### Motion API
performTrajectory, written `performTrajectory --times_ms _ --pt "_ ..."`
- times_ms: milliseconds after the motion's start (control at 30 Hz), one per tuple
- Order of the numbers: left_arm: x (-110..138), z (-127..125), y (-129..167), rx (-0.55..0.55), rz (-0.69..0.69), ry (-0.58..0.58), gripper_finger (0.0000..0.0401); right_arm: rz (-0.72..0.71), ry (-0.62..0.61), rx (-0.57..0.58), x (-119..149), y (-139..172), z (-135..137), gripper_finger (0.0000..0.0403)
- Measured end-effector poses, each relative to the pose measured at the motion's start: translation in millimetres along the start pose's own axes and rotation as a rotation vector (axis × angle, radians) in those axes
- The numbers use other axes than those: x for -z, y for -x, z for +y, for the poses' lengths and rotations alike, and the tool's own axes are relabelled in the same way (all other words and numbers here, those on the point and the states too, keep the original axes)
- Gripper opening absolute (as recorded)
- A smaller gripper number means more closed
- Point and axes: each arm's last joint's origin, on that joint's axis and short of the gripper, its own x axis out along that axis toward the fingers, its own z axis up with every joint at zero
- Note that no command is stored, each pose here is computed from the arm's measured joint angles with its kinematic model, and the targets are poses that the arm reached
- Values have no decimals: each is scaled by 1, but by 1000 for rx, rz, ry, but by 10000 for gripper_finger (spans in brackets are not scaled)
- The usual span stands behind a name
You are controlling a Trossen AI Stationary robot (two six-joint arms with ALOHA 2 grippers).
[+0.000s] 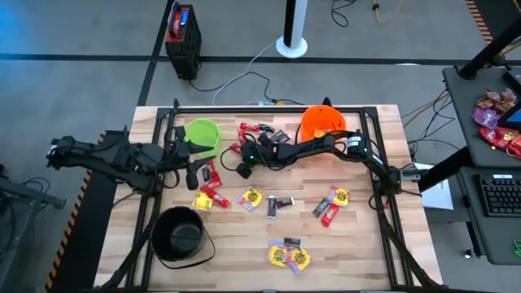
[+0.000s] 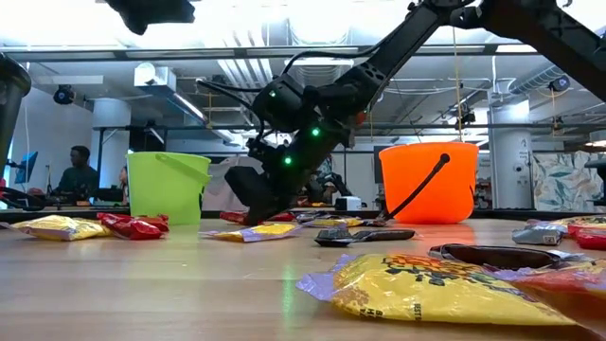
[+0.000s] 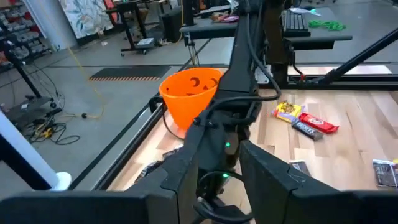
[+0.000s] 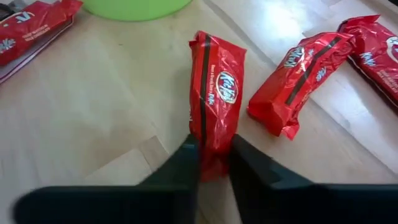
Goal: Sort candy by brand, put in halloween buckets
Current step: Put the red candy into the black bucket
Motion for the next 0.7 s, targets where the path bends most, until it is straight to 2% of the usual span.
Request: performTrajectory --times_ms 100,200,333,433,500,600,700 --pt "4 -2 -2 8 10 27 105 43 43 -17 -5 14 1 20" --pt "12 -7 -5 135 42 22 105 97 118 -31 -11 42 9 16" --pt "25 -18 -12 324 64 37 105 132 206 -110 -23 103 27 14" --pt "39 -31 -22 430 63 36 109 158 258 -210 -13 149 43 14" --pt "47 -41 -29 476 37 39 120 149 245 -296 -3 180 52 13" --pt "51 -57 -39 518 -11 25 152 59 170 -405 7 226 62 13" --pt "54 -75 -50 551 -35 -26 197 -41 116 -503 20 255 69 13"
